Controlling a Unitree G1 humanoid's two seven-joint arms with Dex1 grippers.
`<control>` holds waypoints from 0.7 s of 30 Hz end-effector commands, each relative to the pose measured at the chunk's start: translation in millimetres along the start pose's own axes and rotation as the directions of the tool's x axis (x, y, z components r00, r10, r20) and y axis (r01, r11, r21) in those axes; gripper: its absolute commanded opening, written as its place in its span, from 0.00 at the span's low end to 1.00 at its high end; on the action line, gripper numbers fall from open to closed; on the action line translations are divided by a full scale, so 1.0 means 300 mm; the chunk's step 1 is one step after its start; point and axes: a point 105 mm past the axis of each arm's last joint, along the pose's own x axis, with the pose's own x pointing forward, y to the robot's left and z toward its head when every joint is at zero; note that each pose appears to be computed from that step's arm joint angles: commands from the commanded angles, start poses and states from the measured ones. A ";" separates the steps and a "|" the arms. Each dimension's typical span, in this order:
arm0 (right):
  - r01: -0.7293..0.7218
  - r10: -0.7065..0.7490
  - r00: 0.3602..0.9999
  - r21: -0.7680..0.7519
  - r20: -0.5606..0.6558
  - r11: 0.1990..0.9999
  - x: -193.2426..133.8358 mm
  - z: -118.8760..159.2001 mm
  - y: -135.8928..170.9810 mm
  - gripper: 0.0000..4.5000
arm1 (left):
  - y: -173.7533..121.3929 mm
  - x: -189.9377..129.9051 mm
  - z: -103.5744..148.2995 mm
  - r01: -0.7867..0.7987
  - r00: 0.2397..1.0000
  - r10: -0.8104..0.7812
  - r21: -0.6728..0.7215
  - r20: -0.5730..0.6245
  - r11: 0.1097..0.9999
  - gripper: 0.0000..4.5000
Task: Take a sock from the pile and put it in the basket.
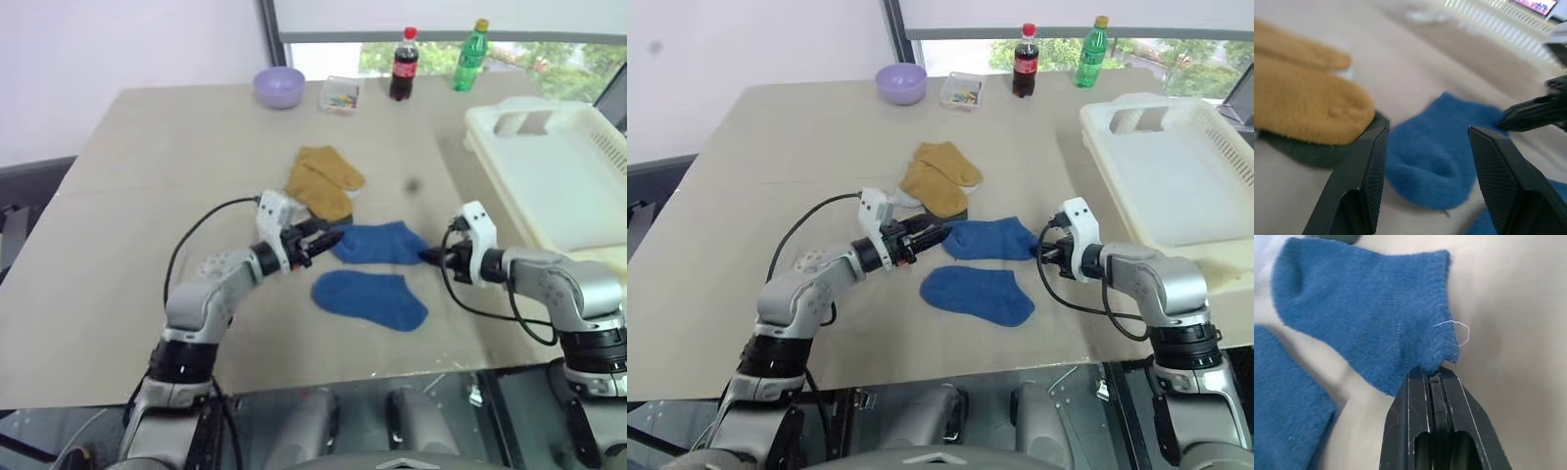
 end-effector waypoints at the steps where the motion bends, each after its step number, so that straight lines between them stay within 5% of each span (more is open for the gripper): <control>1: -0.004 0.006 0.999 -0.032 0.043 0.999 0.006 0.030 0.018 0.01 | -0.001 0.016 -0.034 0.008 0.996 -0.011 -0.035 -0.088 0.999 0.62; 10: 0.026 -0.024 0.998 -0.022 0.066 0.999 0.014 0.023 0.011 0.01 | 0.039 -0.035 -0.109 -0.058 0.968 0.044 -0.052 -0.249 0.997 0.62; 15: 0.027 -0.025 0.997 -0.020 0.071 0.999 0.017 0.022 0.012 0.01 | 0.061 -0.051 -0.061 -0.086 0.983 0.066 -0.111 -0.173 0.990 0.62; 21: 0.026 -0.025 0.997 -0.021 0.073 0.999 0.021 0.021 0.014 0.01 | 0.094 -0.105 -0.095 -0.145 0.968 0.122 -0.092 -0.221 0.985 0.62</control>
